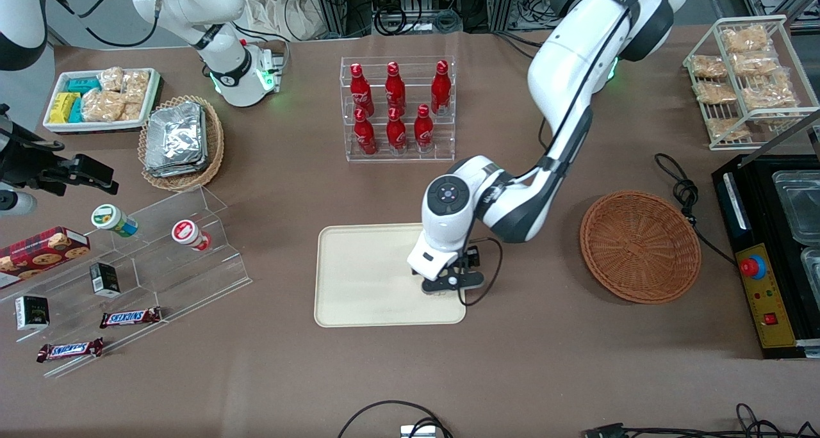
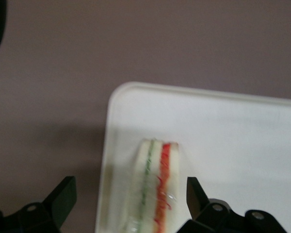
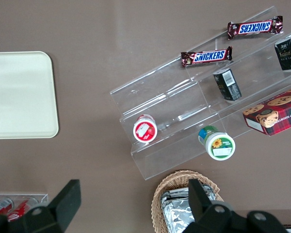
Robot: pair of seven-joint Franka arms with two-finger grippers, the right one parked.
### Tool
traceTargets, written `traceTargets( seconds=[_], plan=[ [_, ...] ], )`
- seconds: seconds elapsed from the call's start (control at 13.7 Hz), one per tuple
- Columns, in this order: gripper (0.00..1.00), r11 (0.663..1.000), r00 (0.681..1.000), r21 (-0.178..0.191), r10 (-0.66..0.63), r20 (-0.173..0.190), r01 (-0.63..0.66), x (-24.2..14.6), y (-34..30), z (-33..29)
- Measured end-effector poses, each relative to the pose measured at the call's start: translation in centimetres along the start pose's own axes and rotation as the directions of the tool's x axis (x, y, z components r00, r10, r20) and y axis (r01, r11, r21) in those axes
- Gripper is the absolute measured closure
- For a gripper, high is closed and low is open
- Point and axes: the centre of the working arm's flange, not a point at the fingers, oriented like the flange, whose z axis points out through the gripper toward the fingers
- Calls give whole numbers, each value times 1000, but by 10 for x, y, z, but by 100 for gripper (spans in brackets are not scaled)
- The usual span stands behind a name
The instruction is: Place sandwich from basket to tray
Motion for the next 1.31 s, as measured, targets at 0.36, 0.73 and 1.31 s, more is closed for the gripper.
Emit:
traceTargets(
  seconds=[0.36, 0.73, 1.31],
  plan=[
    [0, 987, 990, 83, -135, -38, 138, 67, -88, -91],
    [0, 981, 992, 147, -121, -38, 125, 110, -183, -165],
    [0, 997, 996, 79, 16, 87, -22, 135, -329, -236]
  ],
)
